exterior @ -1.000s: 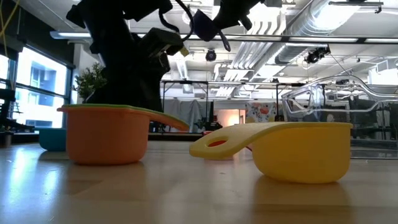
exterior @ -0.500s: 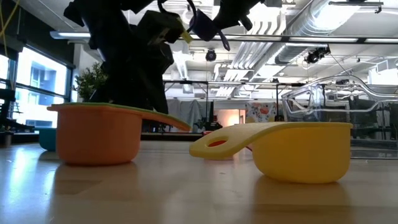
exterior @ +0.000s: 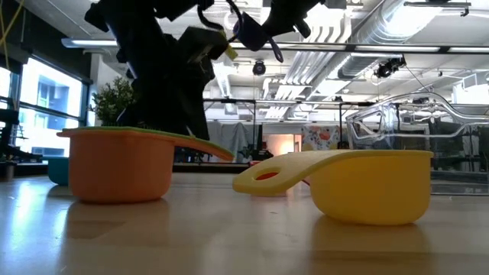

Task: Nest measuring cups in basket
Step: Stack the purple measuring cup on top of the green measuring cup

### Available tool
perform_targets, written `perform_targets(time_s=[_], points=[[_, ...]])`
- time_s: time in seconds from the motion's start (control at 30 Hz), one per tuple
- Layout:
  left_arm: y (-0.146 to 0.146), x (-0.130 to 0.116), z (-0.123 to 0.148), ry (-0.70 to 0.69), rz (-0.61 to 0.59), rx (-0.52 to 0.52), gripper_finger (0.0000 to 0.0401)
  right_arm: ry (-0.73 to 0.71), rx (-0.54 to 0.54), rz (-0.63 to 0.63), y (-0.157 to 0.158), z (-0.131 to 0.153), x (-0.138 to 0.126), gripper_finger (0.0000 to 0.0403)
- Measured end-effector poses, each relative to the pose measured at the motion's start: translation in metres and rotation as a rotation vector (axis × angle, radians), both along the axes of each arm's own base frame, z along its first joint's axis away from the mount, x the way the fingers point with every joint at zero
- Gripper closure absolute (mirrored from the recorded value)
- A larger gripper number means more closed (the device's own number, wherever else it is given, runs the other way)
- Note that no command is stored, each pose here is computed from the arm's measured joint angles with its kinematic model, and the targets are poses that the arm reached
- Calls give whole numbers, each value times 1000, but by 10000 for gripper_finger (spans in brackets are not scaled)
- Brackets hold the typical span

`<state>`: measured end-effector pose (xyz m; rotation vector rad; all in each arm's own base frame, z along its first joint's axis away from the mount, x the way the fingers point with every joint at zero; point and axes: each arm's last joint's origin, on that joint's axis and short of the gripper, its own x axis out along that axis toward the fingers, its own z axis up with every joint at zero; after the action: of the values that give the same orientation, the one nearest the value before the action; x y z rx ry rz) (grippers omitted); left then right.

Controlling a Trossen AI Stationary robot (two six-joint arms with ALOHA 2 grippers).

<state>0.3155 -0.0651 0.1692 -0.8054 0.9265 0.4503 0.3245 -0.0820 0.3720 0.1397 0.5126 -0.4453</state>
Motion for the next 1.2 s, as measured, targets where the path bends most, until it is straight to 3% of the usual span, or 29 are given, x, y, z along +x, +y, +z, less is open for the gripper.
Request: perform_targets(time_s=[0.53,1.2], points=[[-14,0,-14,48,-50,-41,286,1,-2,1,0,0,0,402],[-21,7,-13,-28,-110,-88,286,1,-3,-4,0,0,0,402]])
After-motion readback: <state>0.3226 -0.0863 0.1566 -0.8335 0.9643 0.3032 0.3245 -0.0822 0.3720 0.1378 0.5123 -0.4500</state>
